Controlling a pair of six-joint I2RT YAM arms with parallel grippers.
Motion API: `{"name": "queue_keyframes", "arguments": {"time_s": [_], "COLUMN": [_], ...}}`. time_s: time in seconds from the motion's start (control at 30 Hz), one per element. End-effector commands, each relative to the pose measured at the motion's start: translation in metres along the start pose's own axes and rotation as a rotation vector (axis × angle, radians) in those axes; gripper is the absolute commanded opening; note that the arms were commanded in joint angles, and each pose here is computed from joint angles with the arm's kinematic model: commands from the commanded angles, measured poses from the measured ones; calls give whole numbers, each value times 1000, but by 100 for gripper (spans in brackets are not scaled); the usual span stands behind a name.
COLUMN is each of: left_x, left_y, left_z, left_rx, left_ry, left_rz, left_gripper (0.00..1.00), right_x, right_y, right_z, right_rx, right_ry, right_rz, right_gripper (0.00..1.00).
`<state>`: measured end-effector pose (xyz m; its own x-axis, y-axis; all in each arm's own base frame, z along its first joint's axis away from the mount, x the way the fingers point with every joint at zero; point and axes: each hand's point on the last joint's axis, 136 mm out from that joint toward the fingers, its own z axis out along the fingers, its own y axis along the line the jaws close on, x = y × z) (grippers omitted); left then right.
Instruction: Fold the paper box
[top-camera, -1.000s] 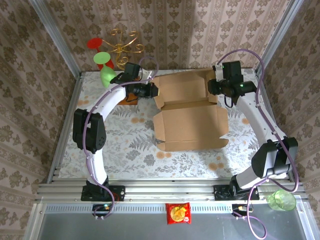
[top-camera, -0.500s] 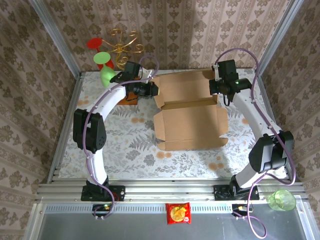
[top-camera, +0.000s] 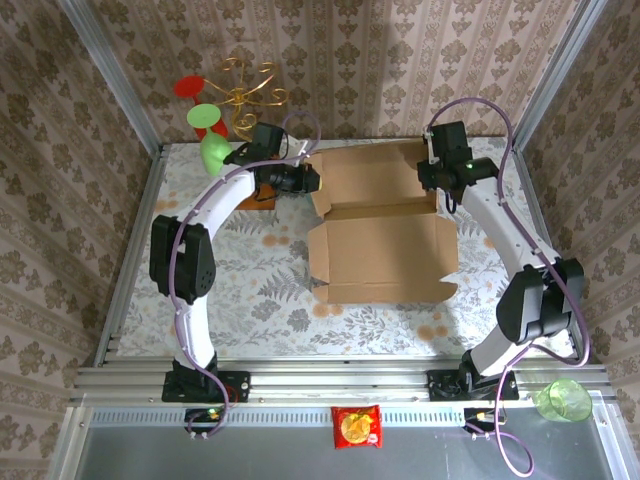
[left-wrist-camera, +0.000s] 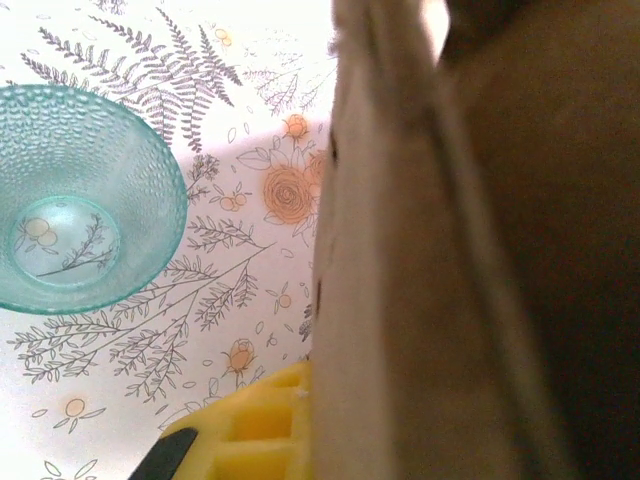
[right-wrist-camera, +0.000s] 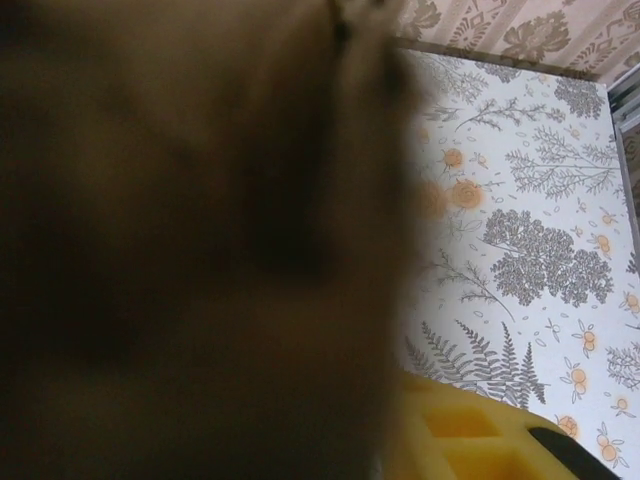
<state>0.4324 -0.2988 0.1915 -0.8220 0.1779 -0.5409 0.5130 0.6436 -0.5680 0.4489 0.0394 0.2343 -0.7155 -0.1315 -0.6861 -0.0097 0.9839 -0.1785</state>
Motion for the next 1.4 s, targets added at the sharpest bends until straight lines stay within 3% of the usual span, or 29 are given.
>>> {"name": "queue_keyframes", "arguments": {"time_s": [0.0,0.2,0.5,0.57,0.73,1.07,1.37], "left_x": [-10,-10,-13,-8,-8,-3,3], "left_y": [-14,-13,11,4,14,20,30], "left_z": [-4,-3,-3,4,6,30,38], "left_rx": [46,37,-181,-249,-382,-366,-440], "left_ry": [-14,-16,-70,-71,-99,-88,-59], "left_rz": [37,35,23,56,86,101,139], "left_gripper": [0,0,0,12,12,25,21], "right_x": [4,2,19,22,29,35,40], "right_y": [-3,-9,-6,0,8,20,22], "right_z": [10,7,-3,-6,-8,-9,-7], "right_rx": [39,81,111,94,74,7,8], "right_ry": [31,31,101,114,139,159,179], "right_rz": [-9,16,70,71,59,54,46], "right_gripper": [27,0,0,0,0,0,0]}}
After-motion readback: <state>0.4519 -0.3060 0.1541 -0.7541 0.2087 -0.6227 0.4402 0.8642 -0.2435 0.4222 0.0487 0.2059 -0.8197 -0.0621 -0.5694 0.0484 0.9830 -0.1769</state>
